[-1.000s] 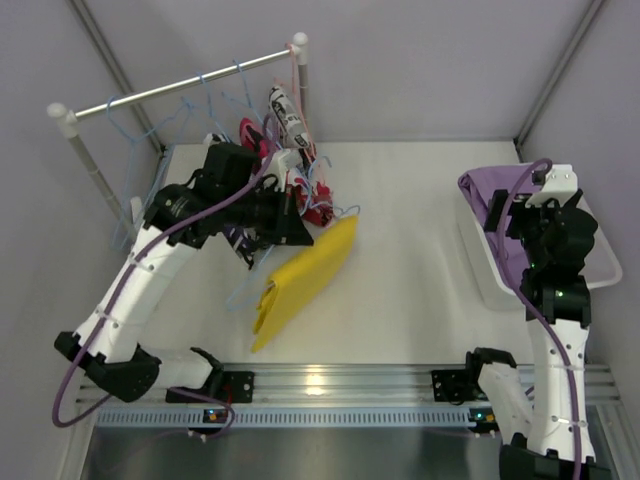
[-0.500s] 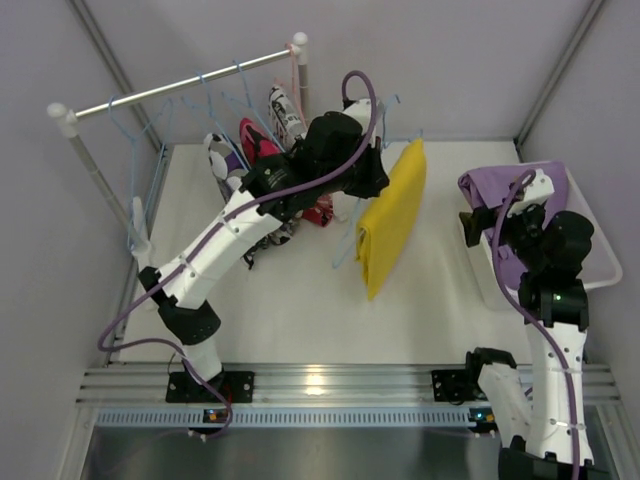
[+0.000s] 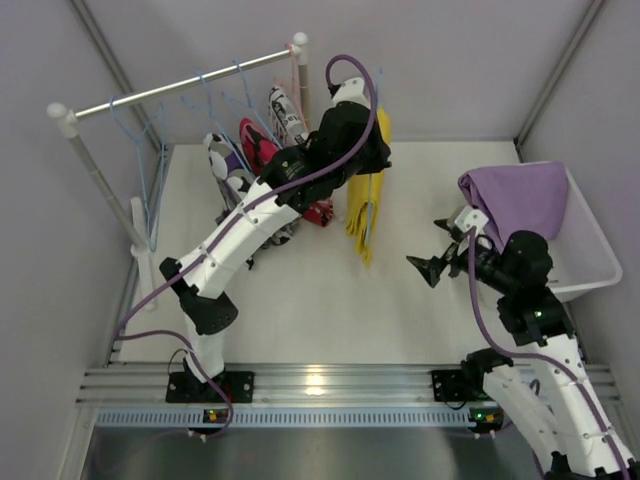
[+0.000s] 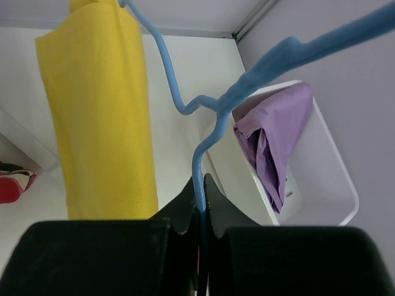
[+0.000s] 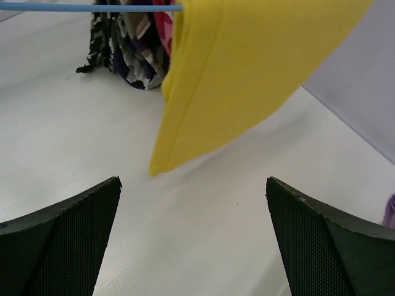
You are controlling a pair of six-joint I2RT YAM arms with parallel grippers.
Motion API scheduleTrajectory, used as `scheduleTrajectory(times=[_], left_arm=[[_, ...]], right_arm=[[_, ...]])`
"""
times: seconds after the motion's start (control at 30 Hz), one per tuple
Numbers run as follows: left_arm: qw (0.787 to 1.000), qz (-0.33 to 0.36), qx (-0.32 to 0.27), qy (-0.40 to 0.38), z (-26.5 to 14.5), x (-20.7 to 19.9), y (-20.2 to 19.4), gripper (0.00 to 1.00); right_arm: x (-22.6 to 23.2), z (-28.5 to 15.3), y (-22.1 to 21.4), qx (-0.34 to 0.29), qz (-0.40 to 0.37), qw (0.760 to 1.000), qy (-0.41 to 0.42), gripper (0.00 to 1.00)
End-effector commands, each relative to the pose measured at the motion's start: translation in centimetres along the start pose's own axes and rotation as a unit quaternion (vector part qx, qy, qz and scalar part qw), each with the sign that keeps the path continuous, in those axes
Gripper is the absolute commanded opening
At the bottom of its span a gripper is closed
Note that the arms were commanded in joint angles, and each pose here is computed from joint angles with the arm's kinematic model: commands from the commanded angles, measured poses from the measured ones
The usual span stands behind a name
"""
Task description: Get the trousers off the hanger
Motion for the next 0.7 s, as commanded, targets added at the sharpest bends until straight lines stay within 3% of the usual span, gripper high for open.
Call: scheduleTrajectory(times=[0.0, 0.2, 0.47, 0.67], left_arm=[[0.983, -0.091, -0.12, -0.101, -2.6, -4.6, 5.2, 0.0], [0.983, -0.11, -0.112, -0.1, -2.0, -4.7, 4.7, 0.0], [0.979, -0.124, -0.091, -0.133, -2.2, -5.6, 4.7, 0.0], [0.977, -0.132, -0.072, -0.153, -2.6, -6.2, 4.6, 0.0]], right_arm=[[0.3, 1.7, 1.5, -0.041, -0.072, 0.996, -0.031, 0.99], [0.2, 4.1, 3.4, -0.095, -0.051, 0.99, -0.09, 0.94], [2.0, 8.1, 4.0, -0.118, -0.058, 0.988, -0.08, 0.89], [0.2, 8.6, 2.3, -0.058, -0.079, 0.978, -0.183, 0.52]])
Point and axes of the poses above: each gripper's point midway between its finger pads, its own z axis out along the fingers, its own x axis along the line the jaws close on, y = z × x, the point moved 9 cm from there along -z, back along the fingers, and after that the axes turned 14 degrees about -z, right-handed, at the moved point
